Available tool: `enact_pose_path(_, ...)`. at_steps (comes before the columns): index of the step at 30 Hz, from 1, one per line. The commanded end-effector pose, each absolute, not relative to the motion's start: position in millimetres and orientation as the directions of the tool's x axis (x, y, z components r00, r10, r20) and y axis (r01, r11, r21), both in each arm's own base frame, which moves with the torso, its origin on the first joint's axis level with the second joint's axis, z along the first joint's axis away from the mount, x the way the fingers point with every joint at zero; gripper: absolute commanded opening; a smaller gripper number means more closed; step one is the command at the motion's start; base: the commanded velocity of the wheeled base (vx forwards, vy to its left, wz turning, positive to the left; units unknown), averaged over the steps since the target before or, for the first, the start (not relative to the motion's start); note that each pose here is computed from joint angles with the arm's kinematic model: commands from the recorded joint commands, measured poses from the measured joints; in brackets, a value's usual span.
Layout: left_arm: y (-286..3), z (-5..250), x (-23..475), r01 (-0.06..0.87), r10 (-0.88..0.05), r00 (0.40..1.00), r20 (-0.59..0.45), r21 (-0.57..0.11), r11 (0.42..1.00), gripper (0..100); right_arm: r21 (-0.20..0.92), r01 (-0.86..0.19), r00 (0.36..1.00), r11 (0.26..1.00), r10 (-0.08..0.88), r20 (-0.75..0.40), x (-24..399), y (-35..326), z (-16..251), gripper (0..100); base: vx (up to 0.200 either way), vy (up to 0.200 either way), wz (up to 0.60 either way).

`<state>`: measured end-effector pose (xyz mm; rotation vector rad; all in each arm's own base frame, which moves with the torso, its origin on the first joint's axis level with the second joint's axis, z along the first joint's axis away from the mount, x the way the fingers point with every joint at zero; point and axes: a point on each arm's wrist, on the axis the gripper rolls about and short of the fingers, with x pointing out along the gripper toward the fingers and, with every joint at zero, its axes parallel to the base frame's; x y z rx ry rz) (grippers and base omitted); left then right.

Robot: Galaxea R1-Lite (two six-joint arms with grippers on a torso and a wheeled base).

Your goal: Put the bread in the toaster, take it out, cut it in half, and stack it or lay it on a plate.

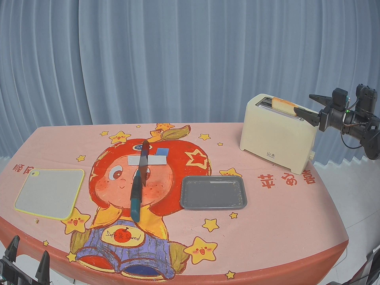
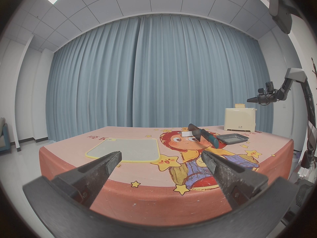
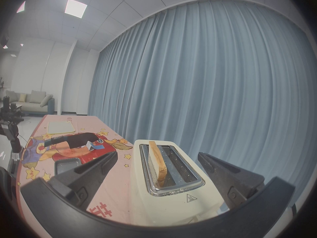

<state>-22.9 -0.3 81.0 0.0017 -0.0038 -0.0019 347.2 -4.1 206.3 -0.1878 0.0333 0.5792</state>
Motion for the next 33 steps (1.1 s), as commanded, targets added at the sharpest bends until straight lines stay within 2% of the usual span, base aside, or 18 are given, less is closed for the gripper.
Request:
enact_pose_path(1,-0.3,75.8,-22.8,0.002,-0.002,1.000,0.003,0.002,1.000,100,-0.173,-0.525,0.850,0.833,0.523,-0.058,329.7,-6.3,219.1,100,0.000,0.000,0.00)
enact_pose_path(7,-0.3,75.8,-22.8,0.002,-0.002,1.000,0.003,0.002,1.000,100,-0.161,-0.505,0.862,0.848,0.506,-0.034,309.3,-10.0,229.8,100,0.000,0.000,0.00)
enact_pose_path(16,-0.3,75.8,-22.8,0.002,-0.002,1.000,0.003,0.002,1.000,100,-0.021,-0.359,0.933,0.933,0.359,-0.037,263.3,-18.8,231.1,100,0.000,0.000,0.00)
enact_pose_path(21,-0.3,75.8,-22.8,0.002,-0.002,1.000,0.003,0.002,1.000,100,0.017,-0.331,0.943,0.944,0.331,-0.029,246.2,-18.5,231.9,100,0.000,0.000,0.00)
enact_pose_path(29,-0.3,76.0,-22.8,0.002,-0.002,1.000,0.005,0.002,1.000,100,0.061,-0.254,0.963,0.965,0.258,-0.077,215.5,-30.3,213.3,100,0.000,0.000,0.00)
enact_pose_path(33,-0.3,76.3,-22.8,0.003,-0.003,1.000,0.008,0.002,1.000,100,0.062,-0.248,0.963,0.967,0.253,-0.091,219.0,-31.7,209.8,100,0.000,0.000,0.00)
